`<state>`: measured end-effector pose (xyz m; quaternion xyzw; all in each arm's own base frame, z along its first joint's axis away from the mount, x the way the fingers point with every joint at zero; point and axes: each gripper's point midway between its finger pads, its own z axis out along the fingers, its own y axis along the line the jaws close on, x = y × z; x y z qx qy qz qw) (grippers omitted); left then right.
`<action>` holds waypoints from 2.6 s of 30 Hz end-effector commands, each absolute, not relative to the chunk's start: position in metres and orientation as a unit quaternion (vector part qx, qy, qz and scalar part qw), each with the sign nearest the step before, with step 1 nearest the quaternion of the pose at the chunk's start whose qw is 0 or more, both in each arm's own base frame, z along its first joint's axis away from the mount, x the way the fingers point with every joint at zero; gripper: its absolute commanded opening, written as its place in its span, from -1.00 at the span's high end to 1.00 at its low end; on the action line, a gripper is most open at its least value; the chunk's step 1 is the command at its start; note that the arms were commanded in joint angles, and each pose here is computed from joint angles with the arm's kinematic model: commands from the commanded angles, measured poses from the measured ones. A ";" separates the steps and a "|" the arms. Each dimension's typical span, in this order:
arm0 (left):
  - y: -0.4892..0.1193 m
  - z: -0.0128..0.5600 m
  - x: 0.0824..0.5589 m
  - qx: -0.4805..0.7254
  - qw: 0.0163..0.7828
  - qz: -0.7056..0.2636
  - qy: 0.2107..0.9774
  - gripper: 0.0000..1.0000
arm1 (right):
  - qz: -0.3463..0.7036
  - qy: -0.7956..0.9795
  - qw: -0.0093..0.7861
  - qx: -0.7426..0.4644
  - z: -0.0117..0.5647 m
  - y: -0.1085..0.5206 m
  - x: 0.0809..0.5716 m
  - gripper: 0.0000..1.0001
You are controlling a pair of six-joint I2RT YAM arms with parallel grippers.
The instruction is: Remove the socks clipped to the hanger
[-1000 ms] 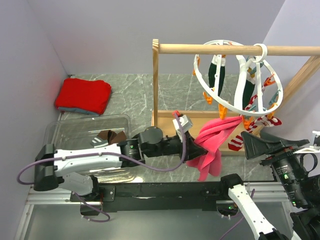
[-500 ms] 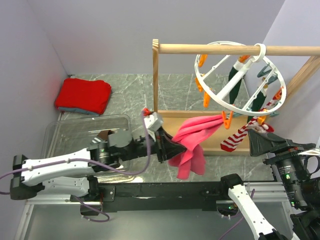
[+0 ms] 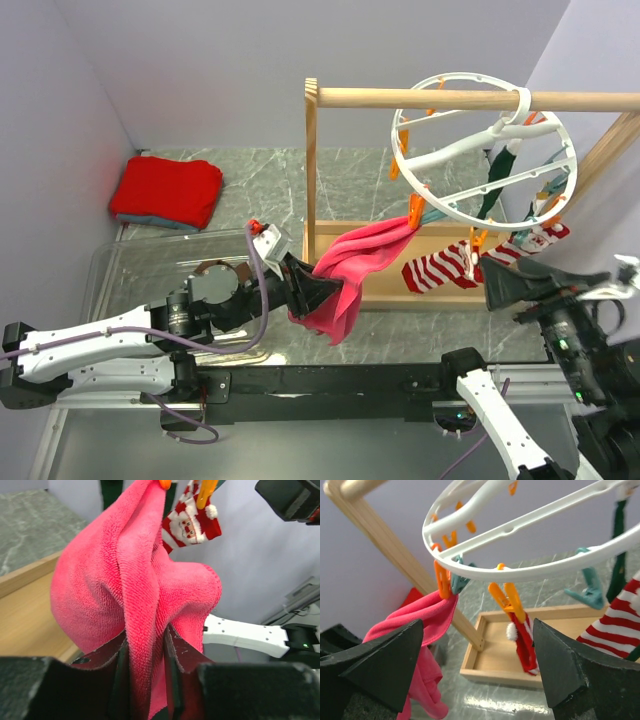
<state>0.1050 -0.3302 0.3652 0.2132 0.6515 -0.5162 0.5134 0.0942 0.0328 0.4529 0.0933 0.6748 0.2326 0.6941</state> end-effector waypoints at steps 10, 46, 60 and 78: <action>-0.313 0.383 0.112 0.186 0.540 -0.511 0.643 0.37 | 0.197 0.728 0.657 0.015 0.416 0.060 0.168 -0.82; -0.422 0.386 0.077 0.318 0.499 -0.597 0.541 -0.72 | 0.286 0.695 0.660 0.003 0.427 0.088 0.171 -0.52; -0.481 0.350 0.145 0.248 0.577 -0.509 0.588 -0.93 | 0.275 0.715 0.642 0.022 0.415 0.082 0.163 -0.52; -0.520 0.352 0.157 0.236 0.570 -0.513 0.597 -0.50 | 0.216 0.793 0.563 0.091 0.394 0.064 0.172 -0.48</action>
